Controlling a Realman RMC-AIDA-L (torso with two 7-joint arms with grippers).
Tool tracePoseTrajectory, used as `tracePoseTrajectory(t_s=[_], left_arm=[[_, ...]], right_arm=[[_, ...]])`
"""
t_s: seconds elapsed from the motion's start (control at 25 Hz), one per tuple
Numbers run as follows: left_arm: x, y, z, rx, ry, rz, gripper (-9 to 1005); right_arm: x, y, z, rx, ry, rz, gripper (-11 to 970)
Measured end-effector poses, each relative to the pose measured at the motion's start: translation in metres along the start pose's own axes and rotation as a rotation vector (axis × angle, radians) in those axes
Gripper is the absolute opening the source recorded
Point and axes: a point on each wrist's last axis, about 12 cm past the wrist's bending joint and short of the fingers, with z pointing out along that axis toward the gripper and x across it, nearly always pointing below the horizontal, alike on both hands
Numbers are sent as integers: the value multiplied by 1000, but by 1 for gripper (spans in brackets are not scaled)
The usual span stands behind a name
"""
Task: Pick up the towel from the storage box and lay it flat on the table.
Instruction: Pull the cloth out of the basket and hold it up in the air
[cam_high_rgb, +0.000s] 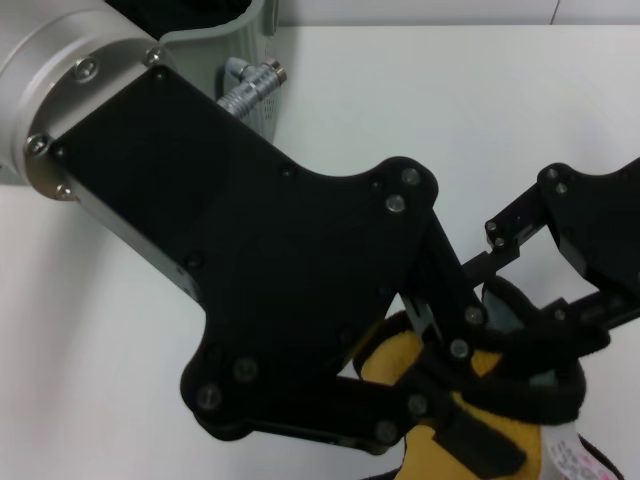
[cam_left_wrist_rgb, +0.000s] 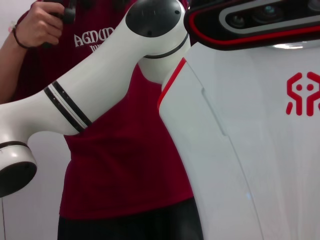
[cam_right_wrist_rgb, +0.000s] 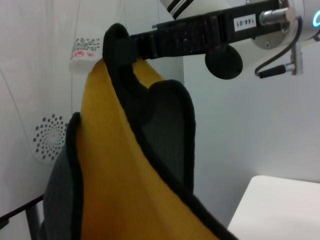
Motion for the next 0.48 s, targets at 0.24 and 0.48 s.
tracePoseTrajectory(t_s=[0.24, 0.48], left_arm=[[1, 1, -1, -3, -3, -4, 28], [3, 2, -2, -7, -12, -14, 26]], right_arm=[[-1, 1, -6, 25, -11, -11, 357], [1, 1, -4, 26, -3, -8, 239]])
